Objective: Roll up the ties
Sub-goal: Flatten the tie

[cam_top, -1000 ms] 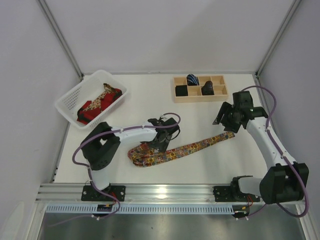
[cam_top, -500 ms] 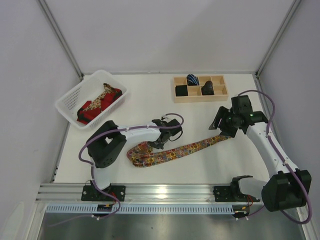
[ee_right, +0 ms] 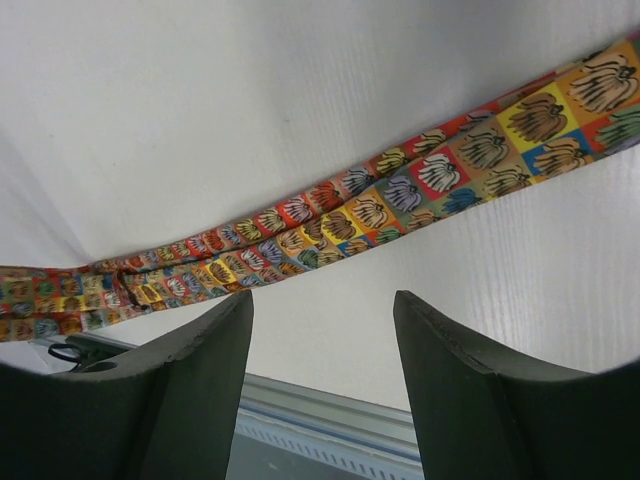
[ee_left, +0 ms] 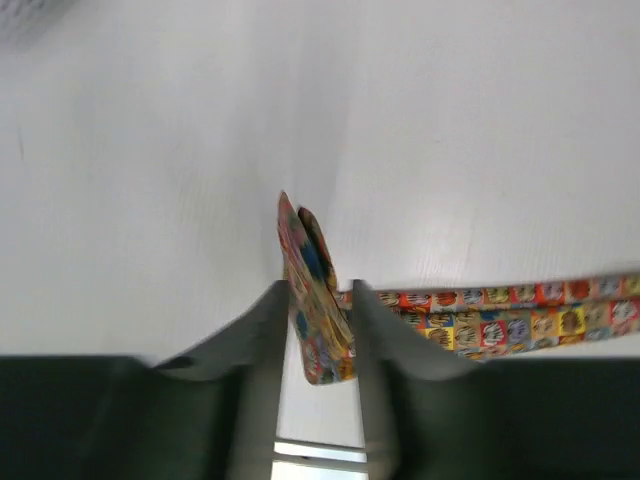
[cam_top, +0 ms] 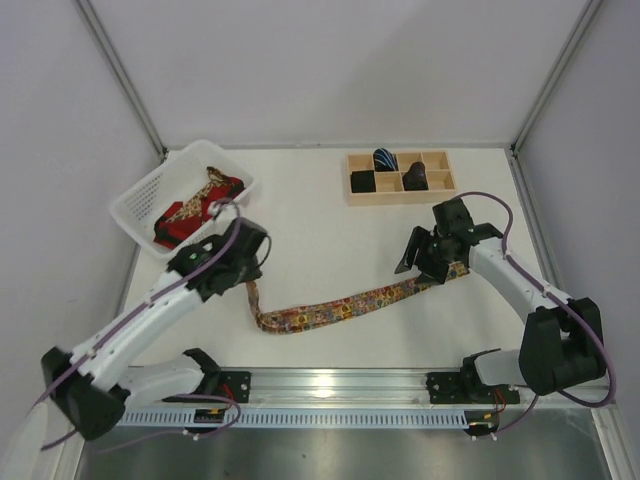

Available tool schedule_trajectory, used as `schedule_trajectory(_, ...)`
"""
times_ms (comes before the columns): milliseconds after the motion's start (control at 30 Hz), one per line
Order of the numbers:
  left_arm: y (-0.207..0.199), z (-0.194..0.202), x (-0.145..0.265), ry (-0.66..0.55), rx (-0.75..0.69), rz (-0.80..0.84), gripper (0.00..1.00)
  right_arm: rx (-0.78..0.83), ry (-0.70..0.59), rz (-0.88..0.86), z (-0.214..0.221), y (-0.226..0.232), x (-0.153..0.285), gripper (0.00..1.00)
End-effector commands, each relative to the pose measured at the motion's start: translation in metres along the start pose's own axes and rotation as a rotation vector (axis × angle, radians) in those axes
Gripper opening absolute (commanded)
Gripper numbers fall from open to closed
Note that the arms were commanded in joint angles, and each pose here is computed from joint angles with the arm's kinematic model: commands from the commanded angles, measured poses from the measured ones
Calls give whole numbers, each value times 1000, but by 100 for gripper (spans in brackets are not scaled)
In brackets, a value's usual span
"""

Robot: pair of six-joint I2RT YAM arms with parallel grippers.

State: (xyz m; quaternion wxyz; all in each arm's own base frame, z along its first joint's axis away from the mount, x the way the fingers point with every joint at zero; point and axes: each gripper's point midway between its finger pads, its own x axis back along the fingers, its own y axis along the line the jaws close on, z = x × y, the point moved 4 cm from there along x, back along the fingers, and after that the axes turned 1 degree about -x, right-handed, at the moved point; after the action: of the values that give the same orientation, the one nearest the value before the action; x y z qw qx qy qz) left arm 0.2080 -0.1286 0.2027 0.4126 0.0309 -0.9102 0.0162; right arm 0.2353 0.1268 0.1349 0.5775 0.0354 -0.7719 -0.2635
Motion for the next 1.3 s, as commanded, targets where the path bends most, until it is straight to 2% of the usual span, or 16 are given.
schedule_trajectory(0, 53, 37, 13, 38, 230, -113, 45, 1, -11, -57, -7, 14, -5, 64)
schedule_trajectory(33, 58, 42, 19, 28, 313, -106, 68, 4, -10, -58, -7, 14, -5, 64)
schedule_trajectory(100, 60, 51, 34, 0, 381, 5, 69, 6, -11, -57, -10, 16, -7, 64)
schedule_trajectory(200, 67, 61, 46, -14, 488, 49, 80, 14, -8, -45, -14, 15, -9, 64)
schedule_trajectory(300, 65, 59, 48, -18, 476, 73, 78, 11, -7, -31, -18, 10, -11, 64)
schedule_trajectory(333, 63, 57, 49, -16, 468, 81, 66, 0, -5, -19, -20, 6, -13, 64)
schedule_trajectory(433, 34, 43, 42, -18, 420, 225, 53, -10, 4, 12, -22, -2, -17, 64)
schedule_trajectory(533, 5, 33, 23, 22, 362, 281, 45, -15, 23, 28, -22, -5, -24, 63)
schedule_trajectory(633, -5, 17, 18, 38, 324, 246, 37, -18, 28, 66, -25, -10, -30, 54)
schedule_trajectory(700, -2, 13, 2, 86, 275, 128, 52, -30, 26, 93, -28, -14, -34, 50)
schedule_trajectory(733, 4, 12, 1, 107, 252, 65, 72, -35, 17, 129, -30, -18, -35, 48)
schedule_trajectory(767, 11, 8, -1, 135, 214, -25, 73, -52, 16, 156, -31, -21, -37, 46)
schedule_trajectory(867, 21, 7, -1, 157, 181, -101, 71, -93, -8, 226, -36, -33, -41, 42)
schedule_trajectory(967, 27, 2, 1, 138, 227, -92, 71, -130, -28, 299, -39, -48, -47, 36)
schedule_trajectory(1200, 30, -12, 11, 125, 257, -14, 73, -228, -98, 411, -64, -88, -68, 36)
schedule_trajectory(1267, 29, -11, 10, 147, 268, 5, 82, -279, -117, 452, -75, -104, -67, 36)
